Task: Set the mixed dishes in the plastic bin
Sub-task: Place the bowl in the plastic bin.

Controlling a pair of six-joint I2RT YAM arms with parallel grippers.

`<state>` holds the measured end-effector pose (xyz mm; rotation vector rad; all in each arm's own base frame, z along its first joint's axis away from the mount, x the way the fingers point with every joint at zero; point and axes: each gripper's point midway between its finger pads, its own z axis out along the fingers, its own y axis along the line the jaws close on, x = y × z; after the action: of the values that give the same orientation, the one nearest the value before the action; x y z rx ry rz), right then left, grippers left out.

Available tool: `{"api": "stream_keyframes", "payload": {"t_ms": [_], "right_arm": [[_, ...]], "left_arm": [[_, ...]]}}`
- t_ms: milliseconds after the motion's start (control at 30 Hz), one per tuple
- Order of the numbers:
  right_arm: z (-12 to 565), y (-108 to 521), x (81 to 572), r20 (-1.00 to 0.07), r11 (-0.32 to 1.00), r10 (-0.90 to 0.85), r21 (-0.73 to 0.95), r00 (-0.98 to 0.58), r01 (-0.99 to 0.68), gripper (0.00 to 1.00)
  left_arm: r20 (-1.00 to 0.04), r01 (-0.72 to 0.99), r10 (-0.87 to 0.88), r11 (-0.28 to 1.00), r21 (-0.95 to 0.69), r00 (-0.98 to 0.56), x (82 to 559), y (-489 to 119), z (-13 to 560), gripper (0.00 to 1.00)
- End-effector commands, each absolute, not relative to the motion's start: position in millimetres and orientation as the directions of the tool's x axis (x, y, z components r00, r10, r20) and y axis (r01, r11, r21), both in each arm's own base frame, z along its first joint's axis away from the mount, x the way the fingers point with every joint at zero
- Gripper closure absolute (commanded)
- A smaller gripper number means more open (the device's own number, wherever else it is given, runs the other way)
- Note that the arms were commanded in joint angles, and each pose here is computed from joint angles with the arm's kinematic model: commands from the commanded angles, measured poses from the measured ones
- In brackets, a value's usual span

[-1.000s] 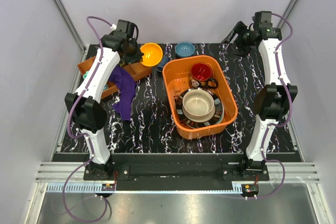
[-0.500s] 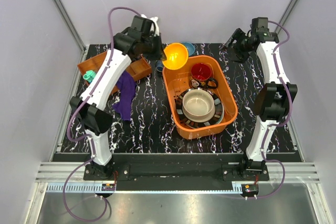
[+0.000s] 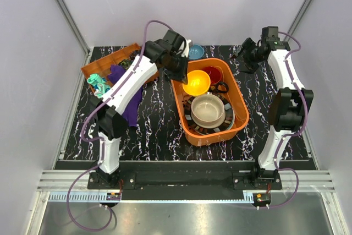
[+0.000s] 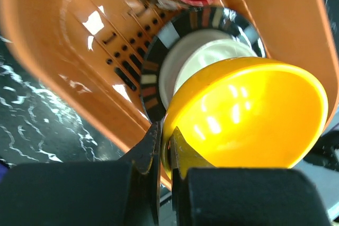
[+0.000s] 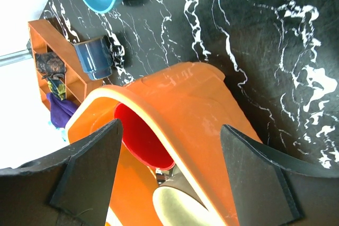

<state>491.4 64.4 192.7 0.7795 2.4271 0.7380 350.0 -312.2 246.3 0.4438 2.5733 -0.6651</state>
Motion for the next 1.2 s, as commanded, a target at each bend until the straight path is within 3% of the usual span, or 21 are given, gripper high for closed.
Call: {"api": "stream_keyframes", "payload": {"t_ms": [0, 1167], "right_arm": [[222, 72, 496, -0.318, 0.673, 0.642, 0.670, -0.698, 0.314, 0.17], [234, 71, 475, -0.304, 0.644, 0.682, 0.682, -0.665, 0.348, 0.16]], "left_arm": [[-0.523, 0.480, 0.246, 0.793, -0.375, -0.816, 339, -336, 255, 1.00], [-0.217, 0.368, 0.310, 0.871, -0.326, -0.926, 310, -355, 143, 1.00]]}}
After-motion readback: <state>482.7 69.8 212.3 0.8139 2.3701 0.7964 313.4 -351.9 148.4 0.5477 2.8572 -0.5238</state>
